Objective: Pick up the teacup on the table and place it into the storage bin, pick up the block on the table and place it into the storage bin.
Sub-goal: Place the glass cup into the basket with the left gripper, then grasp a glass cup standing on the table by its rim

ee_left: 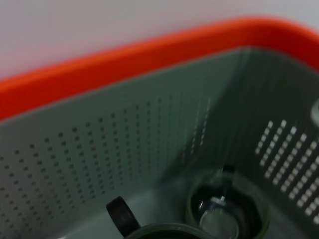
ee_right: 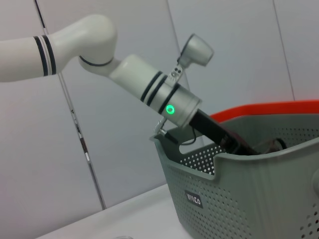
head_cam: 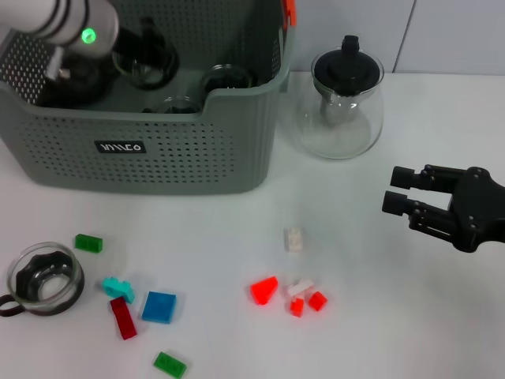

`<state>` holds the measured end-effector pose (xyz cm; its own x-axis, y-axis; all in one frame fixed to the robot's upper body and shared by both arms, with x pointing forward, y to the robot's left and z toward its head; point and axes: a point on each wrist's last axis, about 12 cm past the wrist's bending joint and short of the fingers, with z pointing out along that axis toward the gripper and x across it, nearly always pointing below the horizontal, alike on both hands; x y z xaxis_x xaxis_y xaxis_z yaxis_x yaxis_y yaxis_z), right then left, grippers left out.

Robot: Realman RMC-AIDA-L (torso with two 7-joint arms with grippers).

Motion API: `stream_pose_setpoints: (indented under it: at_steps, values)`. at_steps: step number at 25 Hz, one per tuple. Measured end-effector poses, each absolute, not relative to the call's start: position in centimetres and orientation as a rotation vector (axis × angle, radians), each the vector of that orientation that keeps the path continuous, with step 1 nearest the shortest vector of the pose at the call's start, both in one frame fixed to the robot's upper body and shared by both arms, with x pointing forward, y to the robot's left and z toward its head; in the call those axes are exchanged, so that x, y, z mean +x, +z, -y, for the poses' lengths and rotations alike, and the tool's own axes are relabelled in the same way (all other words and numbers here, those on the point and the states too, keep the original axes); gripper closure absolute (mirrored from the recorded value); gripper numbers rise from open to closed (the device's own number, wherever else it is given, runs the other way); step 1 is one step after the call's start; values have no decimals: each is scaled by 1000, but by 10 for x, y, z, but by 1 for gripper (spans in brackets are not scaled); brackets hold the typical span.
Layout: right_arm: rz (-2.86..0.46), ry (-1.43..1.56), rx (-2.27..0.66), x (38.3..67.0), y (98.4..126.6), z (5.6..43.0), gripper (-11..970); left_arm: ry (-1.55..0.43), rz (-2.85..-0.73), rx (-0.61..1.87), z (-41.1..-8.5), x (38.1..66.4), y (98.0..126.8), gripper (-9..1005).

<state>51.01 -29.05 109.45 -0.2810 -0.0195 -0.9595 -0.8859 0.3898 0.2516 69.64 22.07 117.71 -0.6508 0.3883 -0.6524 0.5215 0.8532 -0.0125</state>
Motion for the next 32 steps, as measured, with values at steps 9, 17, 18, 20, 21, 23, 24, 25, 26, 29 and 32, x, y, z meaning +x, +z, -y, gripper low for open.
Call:
stream_pose_setpoints:
  at_steps: [9, 17, 18, 20, 21, 23, 24, 25, 26, 29, 32]
  values:
    - [-1631, 1062, -809, 510, 1092, 290, 484, -187, -2372, 673, -212, 696, 1164, 818]
    - [-1632, 1060, -808, 510, 1092, 291, 484, -446, -2209, 567, -229, 681, 1198, 632]
    - [-1631, 1060, -808, 510, 1092, 291, 484, -534, -2131, 542, -239, 671, 1207, 592]
    - [-1631, 1060, -809, 510, 1093, 290, 484, -706, -1964, 514, -256, 650, 1224, 546]
    - [-1631, 1060, -809, 510, 1093, 290, 485, -778, -1901, 502, -264, 642, 1230, 540]
    - [-1631, 1061, -808, 510, 1093, 290, 485, -879, -1804, 491, -276, 628, 1236, 528]
    - [-1631, 1061, -807, 511, 1093, 290, 485, -1023, -1642, 490, -296, 606, 1243, 523]
    - [-1630, 1061, -808, 511, 1093, 290, 485, -1123, -1482, 512, -317, 581, 1243, 517]
    - [-1629, 1062, -810, 511, 1093, 290, 485, -1146, -1433, 521, -325, 572, 1242, 511]
    - [-1627, 1064, -811, 512, 1094, 289, 485, -1181, -1325, 560, -347, 538, 1228, 505]
    - [-1625, 1066, -814, 513, 1095, 288, 485, -1129, -1417, 605, -354, 513, 1199, 505]
